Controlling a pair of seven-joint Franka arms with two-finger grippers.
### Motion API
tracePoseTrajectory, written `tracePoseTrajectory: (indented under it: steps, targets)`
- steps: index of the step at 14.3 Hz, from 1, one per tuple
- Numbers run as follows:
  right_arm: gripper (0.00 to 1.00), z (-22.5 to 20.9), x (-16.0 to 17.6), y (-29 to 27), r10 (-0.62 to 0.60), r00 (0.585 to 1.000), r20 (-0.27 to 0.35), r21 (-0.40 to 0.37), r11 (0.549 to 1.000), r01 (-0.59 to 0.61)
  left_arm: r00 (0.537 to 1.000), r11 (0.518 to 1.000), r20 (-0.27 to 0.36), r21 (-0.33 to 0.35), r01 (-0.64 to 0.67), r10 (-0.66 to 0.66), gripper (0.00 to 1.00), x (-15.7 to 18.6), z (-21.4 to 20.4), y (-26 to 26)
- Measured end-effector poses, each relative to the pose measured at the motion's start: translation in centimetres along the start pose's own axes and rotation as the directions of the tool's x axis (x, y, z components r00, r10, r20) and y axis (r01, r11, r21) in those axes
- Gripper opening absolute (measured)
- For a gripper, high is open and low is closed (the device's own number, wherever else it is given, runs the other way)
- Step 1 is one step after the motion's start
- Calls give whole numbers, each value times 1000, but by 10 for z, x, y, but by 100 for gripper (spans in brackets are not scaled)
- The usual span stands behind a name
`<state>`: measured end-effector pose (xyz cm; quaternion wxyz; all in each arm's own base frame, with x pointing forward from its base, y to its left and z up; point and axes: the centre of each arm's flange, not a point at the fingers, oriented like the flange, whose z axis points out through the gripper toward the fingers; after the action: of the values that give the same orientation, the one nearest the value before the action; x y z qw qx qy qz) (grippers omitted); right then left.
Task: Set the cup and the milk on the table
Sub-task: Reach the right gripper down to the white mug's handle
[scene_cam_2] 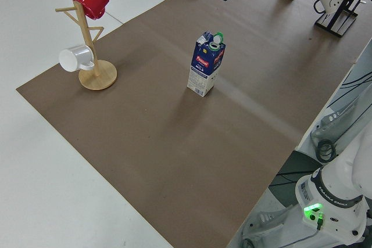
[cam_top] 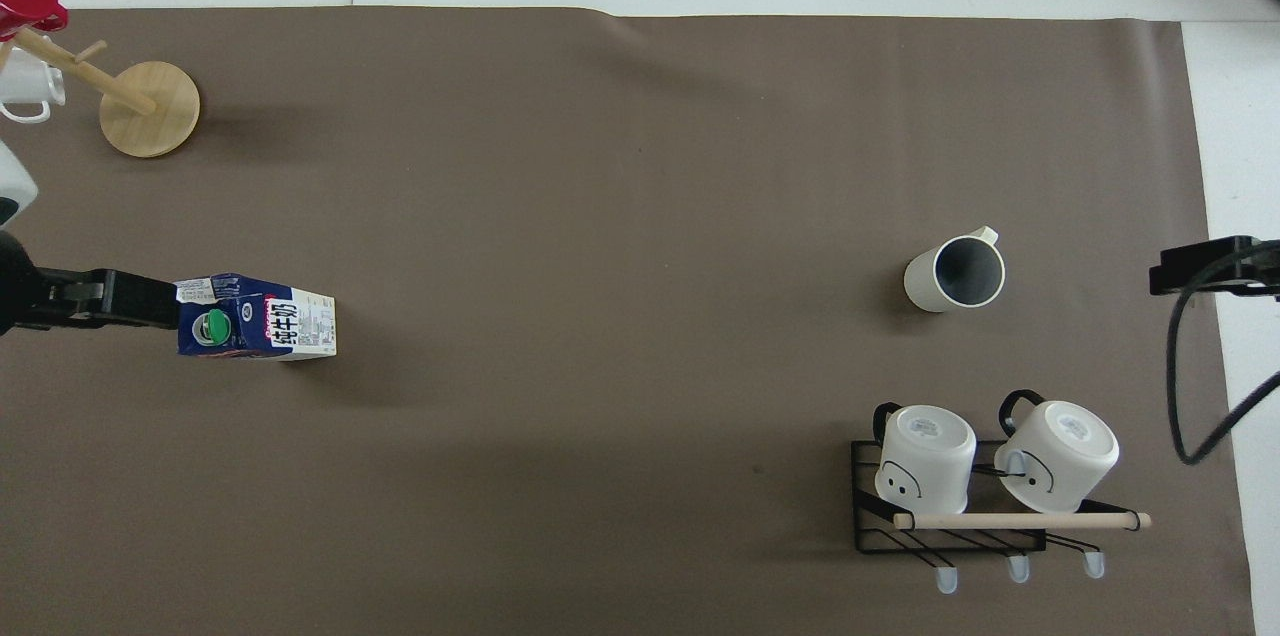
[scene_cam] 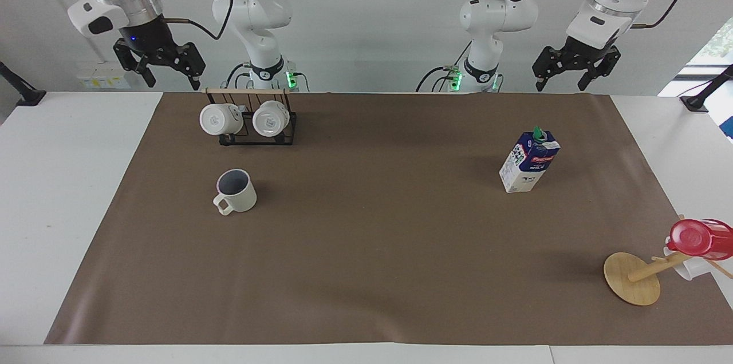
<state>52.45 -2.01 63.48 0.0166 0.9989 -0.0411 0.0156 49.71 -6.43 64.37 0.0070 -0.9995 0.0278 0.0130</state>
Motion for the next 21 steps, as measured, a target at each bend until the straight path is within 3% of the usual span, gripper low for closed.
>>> tracePoseTrajectory:
  steps: [4, 13, 17, 21]
  targets:
    - [100, 52, 16, -46, -44, 999, -10, 1, 999, 44, 1000, 1000, 0, 0, 0, 0, 100, 0, 0, 0]
    - [100, 198, 50, -69, -75, 997, -6, -3, 997, 75, 1000, 1000, 0, 0, 0, 0, 100, 0, 0, 0]
    - [100, 232, 47, -71, -73, 997, -4, -2, 997, 73, 1000, 1000, 0, 0, 0, 0, 100, 0, 0, 0]
    - [100, 240, 42, -89, -80, 997, 0, -2, 997, 80, 1000, 1000, 0, 0, -1, 1, 100, 0, 0, 0]
